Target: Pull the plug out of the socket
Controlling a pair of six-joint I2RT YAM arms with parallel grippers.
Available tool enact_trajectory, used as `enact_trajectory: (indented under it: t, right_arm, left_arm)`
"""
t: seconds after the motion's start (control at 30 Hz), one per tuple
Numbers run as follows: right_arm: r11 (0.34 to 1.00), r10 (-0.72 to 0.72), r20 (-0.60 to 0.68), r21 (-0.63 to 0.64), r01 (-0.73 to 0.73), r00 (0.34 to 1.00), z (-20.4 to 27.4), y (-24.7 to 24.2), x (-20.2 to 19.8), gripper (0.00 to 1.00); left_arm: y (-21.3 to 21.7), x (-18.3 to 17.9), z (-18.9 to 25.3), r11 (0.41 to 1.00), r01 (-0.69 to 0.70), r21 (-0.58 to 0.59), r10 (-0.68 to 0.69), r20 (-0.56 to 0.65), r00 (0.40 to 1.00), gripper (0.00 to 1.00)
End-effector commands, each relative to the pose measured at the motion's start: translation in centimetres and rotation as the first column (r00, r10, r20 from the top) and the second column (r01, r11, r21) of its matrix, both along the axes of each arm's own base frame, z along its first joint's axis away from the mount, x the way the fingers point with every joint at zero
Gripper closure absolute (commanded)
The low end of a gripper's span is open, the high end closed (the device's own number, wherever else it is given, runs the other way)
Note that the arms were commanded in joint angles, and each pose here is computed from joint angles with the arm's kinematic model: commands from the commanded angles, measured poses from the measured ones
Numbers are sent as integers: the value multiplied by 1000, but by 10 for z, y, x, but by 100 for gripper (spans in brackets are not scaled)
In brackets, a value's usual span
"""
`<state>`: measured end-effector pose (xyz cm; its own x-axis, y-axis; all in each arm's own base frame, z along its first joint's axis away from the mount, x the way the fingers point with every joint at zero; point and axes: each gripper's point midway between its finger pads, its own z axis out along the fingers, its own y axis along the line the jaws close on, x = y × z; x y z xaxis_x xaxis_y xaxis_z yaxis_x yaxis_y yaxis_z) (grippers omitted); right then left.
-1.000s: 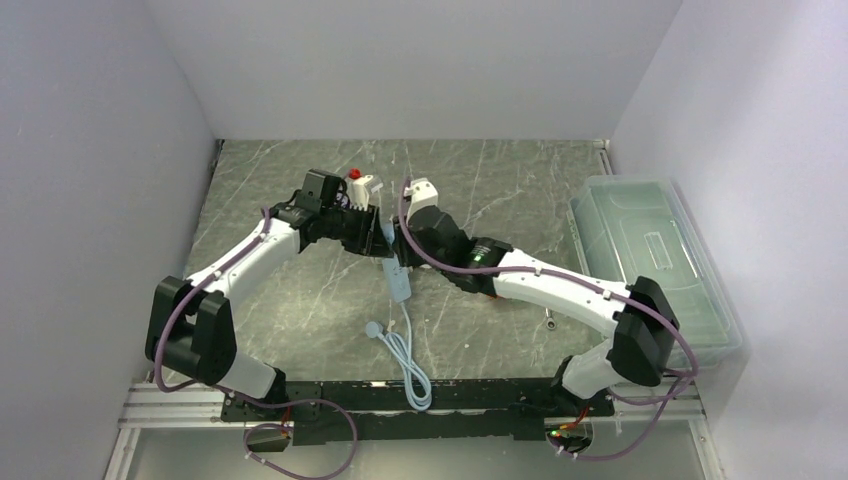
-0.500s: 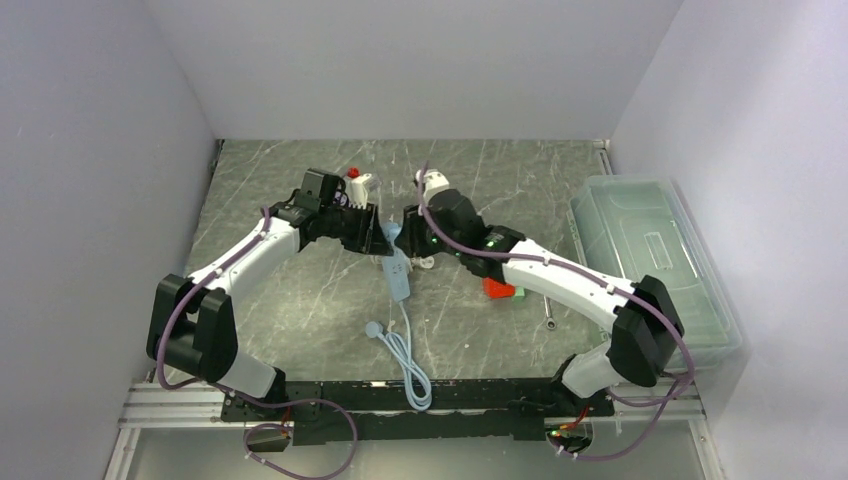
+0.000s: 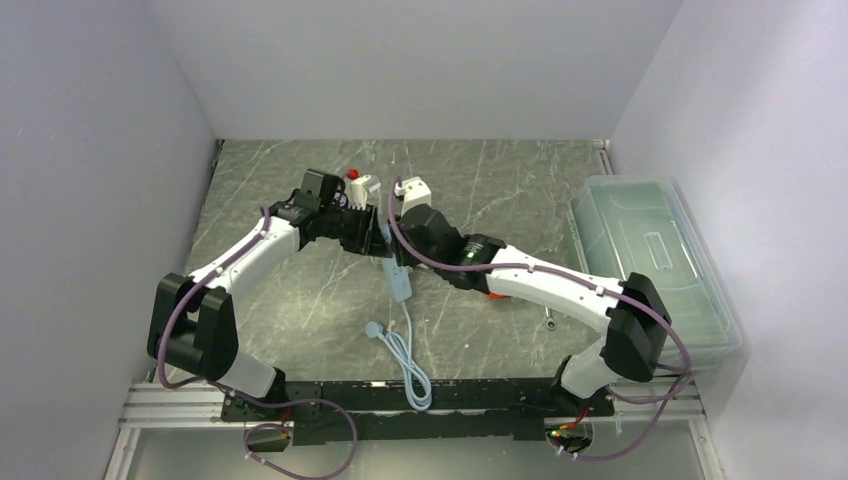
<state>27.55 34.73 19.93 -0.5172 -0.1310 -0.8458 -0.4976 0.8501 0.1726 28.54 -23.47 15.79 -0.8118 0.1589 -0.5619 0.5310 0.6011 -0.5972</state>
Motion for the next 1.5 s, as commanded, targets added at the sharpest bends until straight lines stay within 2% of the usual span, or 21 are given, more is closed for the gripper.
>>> enact_trajectory:
  t: [0.0,0.13,0.33,0.43,0.6,0.87,1.03,1.17,1.37,1.47]
  right_arm:
    - [993,-78,127,-75,88,989,30,-2,6,100]
    - [998,-53,109,-19,55,993,34,-2,6,100]
    - [976,59,-38,214,-50,998,31,-13,15,100]
    - [957,109,-99,280,-77,989,26,-17,18,100]
    - [970,80,-79,234,-60,994,26,-17,22,100]
    - [997,-71,96,-30,74,993,35,-11,17,100]
    - [988,-89,134,-117,105,987,32,-10,14,100]
    - [994,-58,128,-89,70,990,38,-11,13,100]
    - [986,80,-1,146,-79,997,44,-13,15,100]
    - [974,106,-38,207,-96,994,43,-17,17,100]
  left_arm:
    - [14,16,-7,996,-79,48,79,-16,997,100]
    - [15,17,-7,996,-80,45,80,-16,997,100]
    - [14,16,-5,997,-68,30,68,-9,998,100]
    - [12,16,-4,998,-65,21,65,-12,998,100]
    - [12,16,-6,998,-65,21,65,-22,998,100]
    - [18,20,-14,993,-101,61,104,-38,994,100]
    - [20,21,-17,991,-114,70,117,-49,992,100]
    - [20,21,-18,991,-112,73,115,-47,992,100]
    - [23,22,-17,989,-118,89,120,-20,993,100]
    - [22,21,-15,991,-112,80,114,-18,993,100]
